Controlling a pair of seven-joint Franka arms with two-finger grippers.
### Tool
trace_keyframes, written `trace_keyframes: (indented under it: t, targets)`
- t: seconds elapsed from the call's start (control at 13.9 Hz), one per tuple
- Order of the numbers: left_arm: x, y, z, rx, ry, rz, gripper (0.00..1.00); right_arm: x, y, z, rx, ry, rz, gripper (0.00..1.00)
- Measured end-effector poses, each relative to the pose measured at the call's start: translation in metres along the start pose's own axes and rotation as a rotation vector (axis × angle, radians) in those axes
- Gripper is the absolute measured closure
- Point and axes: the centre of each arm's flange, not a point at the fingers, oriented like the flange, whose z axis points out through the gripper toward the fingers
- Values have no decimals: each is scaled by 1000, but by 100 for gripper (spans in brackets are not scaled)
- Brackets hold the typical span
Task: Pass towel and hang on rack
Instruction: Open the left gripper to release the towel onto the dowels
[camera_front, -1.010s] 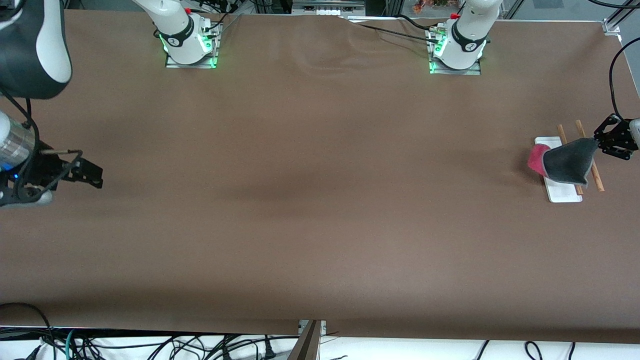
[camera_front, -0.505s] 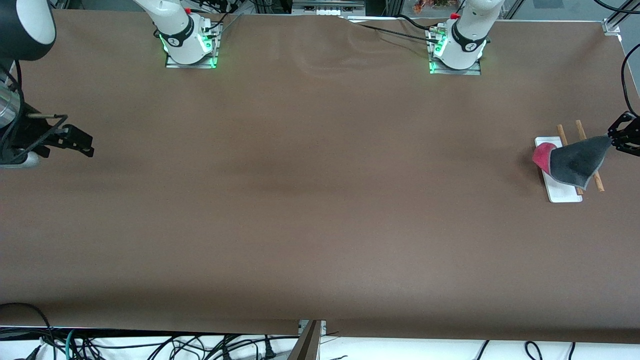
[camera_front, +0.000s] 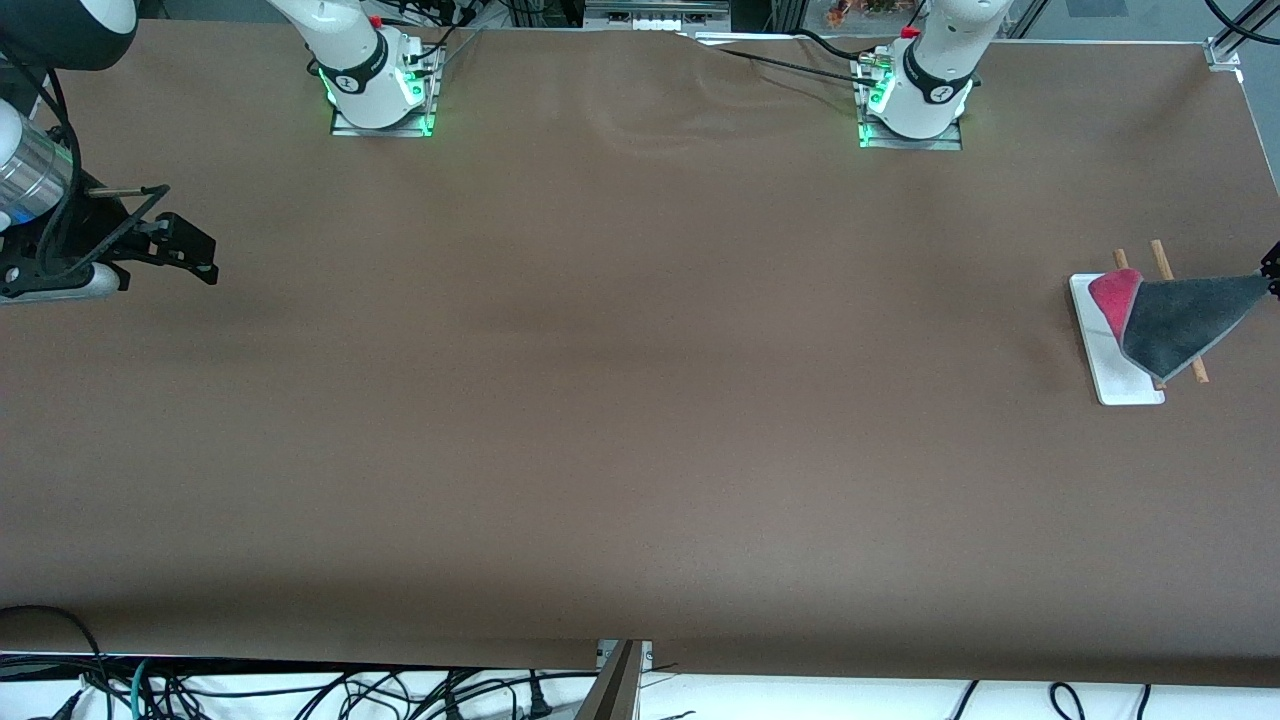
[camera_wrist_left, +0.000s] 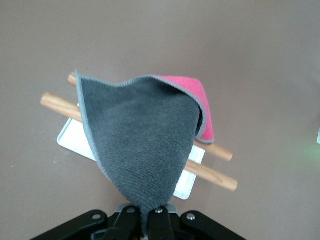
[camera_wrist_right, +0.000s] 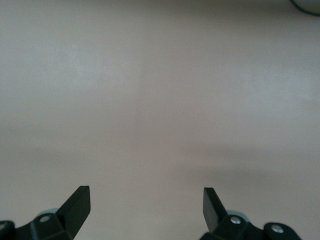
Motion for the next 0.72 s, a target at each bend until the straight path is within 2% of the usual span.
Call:
trace_keyframes:
  t: [0.43, 0.72]
  targets:
    - [-55, -18, 29, 31, 35, 27, 97, 5, 2, 0, 5, 5, 2, 0]
    - [-77, -23, 40, 51, 42, 37, 97, 7, 3, 2, 6, 0, 3, 0]
